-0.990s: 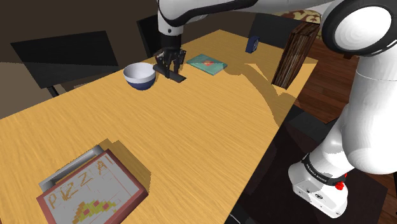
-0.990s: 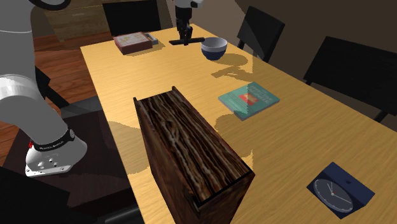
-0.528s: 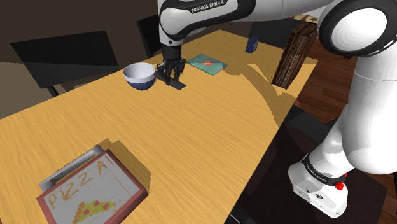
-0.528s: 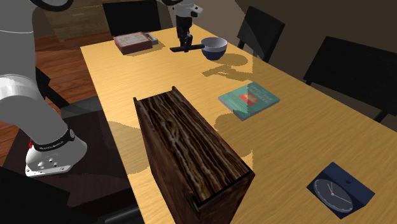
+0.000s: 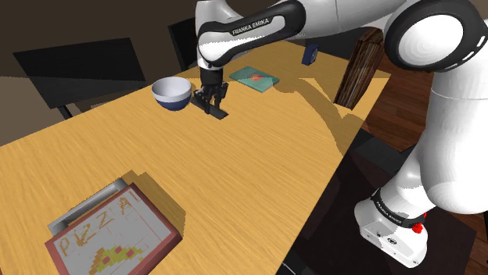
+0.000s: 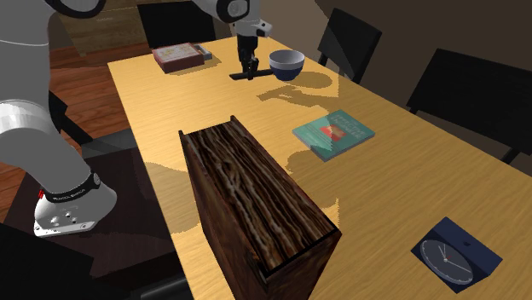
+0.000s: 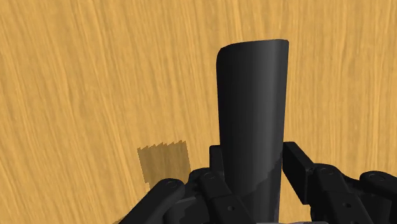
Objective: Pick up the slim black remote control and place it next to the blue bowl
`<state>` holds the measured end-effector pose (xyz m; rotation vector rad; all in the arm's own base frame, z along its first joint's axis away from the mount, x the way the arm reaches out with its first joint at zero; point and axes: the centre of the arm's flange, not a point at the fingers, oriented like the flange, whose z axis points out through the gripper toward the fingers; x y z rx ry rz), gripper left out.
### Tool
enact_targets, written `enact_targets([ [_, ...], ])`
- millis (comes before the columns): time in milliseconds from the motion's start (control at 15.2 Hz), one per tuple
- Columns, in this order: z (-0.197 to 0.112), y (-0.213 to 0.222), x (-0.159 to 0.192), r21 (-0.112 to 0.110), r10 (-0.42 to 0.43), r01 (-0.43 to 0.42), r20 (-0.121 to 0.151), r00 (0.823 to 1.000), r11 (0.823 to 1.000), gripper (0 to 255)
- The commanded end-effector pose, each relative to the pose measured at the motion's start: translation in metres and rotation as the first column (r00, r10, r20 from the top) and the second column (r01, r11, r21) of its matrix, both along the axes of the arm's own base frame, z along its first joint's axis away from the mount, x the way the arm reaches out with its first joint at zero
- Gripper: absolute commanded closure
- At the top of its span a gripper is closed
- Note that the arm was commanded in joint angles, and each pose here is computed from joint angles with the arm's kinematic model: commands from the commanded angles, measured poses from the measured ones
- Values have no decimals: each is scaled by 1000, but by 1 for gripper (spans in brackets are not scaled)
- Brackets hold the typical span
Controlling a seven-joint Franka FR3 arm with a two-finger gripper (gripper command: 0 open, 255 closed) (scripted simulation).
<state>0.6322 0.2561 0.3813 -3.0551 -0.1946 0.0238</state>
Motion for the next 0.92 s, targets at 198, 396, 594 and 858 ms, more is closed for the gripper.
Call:
enact_targets([
  [198, -26, -1, -1, 0, 0, 0, 1, 1000, 1000, 255],
  [396, -42, -1, -1, 0, 0, 0, 1, 1000, 1000, 255],
  [594, -54, -1, -1, 0, 0, 0, 1, 1000, 1000, 255],
  [858, -54, -1, -1, 0, 0, 0, 1, 1000, 1000, 255],
])
